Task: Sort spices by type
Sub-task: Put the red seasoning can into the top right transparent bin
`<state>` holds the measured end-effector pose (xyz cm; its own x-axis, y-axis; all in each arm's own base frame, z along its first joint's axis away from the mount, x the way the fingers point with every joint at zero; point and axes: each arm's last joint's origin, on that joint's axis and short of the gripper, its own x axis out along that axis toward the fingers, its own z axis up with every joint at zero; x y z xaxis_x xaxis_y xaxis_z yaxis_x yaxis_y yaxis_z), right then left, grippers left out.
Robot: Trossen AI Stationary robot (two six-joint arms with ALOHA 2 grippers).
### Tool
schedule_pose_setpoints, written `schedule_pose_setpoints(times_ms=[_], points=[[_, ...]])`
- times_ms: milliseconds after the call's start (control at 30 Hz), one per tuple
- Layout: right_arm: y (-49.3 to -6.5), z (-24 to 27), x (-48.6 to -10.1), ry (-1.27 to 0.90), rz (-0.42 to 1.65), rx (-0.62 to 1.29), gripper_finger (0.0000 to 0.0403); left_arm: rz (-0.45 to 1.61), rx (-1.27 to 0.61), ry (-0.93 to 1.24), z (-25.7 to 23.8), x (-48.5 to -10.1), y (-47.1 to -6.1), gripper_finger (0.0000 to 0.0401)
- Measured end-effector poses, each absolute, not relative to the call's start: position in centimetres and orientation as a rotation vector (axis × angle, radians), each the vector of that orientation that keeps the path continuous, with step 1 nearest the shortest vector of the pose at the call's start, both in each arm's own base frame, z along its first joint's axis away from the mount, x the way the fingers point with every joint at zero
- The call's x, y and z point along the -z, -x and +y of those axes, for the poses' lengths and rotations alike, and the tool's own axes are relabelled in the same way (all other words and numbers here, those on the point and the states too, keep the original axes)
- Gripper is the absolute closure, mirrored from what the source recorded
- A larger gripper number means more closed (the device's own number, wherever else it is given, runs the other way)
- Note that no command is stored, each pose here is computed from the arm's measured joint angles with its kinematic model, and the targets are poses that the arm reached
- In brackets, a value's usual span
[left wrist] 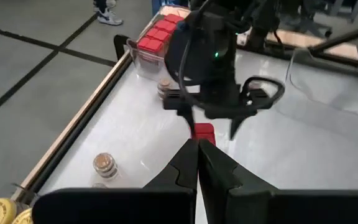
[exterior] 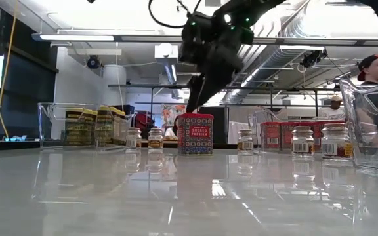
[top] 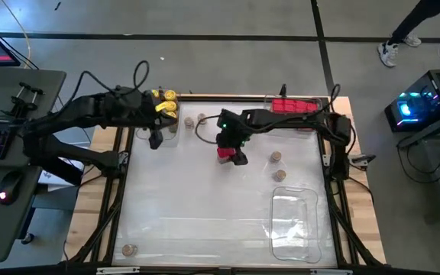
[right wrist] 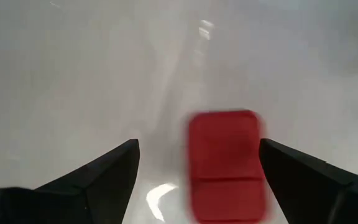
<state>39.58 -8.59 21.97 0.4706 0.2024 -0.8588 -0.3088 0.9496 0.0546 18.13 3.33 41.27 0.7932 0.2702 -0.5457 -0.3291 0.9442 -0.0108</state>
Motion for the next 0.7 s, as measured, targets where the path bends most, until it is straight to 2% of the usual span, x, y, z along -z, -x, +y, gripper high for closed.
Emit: schedule_pose_setpoints(times_ms=[133,367,700], points=[[-40.0,-8.7,-21.7,0.219,1.073,-0.244,0.0077,0.597,-0.302,0.073,3.2,-40.9,-18.9,0.0401],[-39.5,-8.5,-21.4,0.173,1.113,-0.299,0.0077,0.624,-0.292,0.040,3.3,-40.5,-19.6,0.0401],[-39.0,-8.4,-19.8,0.177,1.145,-0.274,0.0077,0.614,-0.293,0.004,3.4,-40.6,-19.6,0.0401]])
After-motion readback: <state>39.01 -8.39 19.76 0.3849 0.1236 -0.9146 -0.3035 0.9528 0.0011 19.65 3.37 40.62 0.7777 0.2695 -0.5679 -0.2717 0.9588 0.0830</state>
